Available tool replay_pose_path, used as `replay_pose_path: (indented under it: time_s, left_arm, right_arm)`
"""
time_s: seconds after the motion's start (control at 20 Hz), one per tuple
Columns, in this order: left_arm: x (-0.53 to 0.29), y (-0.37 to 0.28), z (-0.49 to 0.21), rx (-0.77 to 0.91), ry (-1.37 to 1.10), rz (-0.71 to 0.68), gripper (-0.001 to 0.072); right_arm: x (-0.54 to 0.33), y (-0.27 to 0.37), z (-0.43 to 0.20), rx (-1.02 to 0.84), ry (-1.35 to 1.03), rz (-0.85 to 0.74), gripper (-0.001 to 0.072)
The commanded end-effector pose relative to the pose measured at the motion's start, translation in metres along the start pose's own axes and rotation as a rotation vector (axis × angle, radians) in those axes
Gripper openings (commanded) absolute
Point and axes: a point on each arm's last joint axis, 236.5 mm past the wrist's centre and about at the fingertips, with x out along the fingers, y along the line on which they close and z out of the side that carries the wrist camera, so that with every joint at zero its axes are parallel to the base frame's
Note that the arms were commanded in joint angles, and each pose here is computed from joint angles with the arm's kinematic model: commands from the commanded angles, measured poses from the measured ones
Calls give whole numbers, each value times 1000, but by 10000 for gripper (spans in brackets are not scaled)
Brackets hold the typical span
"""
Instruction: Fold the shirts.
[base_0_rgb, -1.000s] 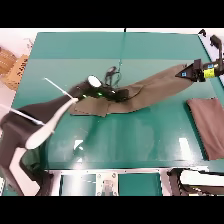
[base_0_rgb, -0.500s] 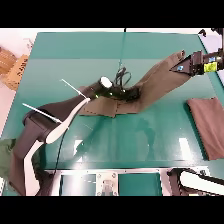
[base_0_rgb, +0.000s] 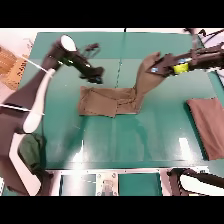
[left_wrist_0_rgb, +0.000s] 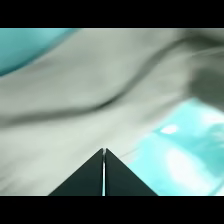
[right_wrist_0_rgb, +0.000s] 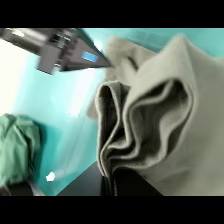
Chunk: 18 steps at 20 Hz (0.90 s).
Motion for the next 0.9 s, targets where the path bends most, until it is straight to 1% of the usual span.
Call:
replay_pose_path:
  time_s: [0.0, 0.1, 0.2, 0.25, 0.3, 0.35, 0.4, 0.45, 0.6, 0.7, 0.85]
  left_arm:
    - [-74, 83, -21, -103, -1, 248, 26]
    - [-92, 103, -22, -129, -28, 271, 26]
    - [-100, 116, -23, -138, -37, 277, 26]
    - [-102, 120, -24, -144, -40, 280, 26]
    - [-103, 121, -24, -125, -39, 278, 26]
    - [-103, 122, -24, -103, -35, 282, 26]
    - [-103, 121, -24, -98, -34, 280, 26]
    - [-103, 121, -24, -99, -34, 280, 26]
    - [-103, 122, -24, -98, -34, 281, 27]
    - [-103, 122, -23, -99, -36, 281, 26]
    - [-103, 122, -23, -99, -36, 281, 26]
  right_arm:
    - [80, 28, 3, 21, -92, 12, 15]
    - [144, 47, -6, 33, -109, 35, 15]
    - [218, 57, -21, 105, -153, 54, 16]
    - [251, 56, -30, 132, -166, 46, 110]
    - [281, 57, -42, 139, -161, 39, 341]
    - [300, 61, -50, 116, -134, 44, 487]
    - [308, 66, -54, 66, -104, 56, 503]
    - [305, 66, -52, 24, -85, 62, 504]
    - [250, 36, -20, -19, -35, 36, 501]
    - [203, -4, -1, 29, 0, -11, 501]
    - [128, -97, 0, 155, 92, -164, 501]
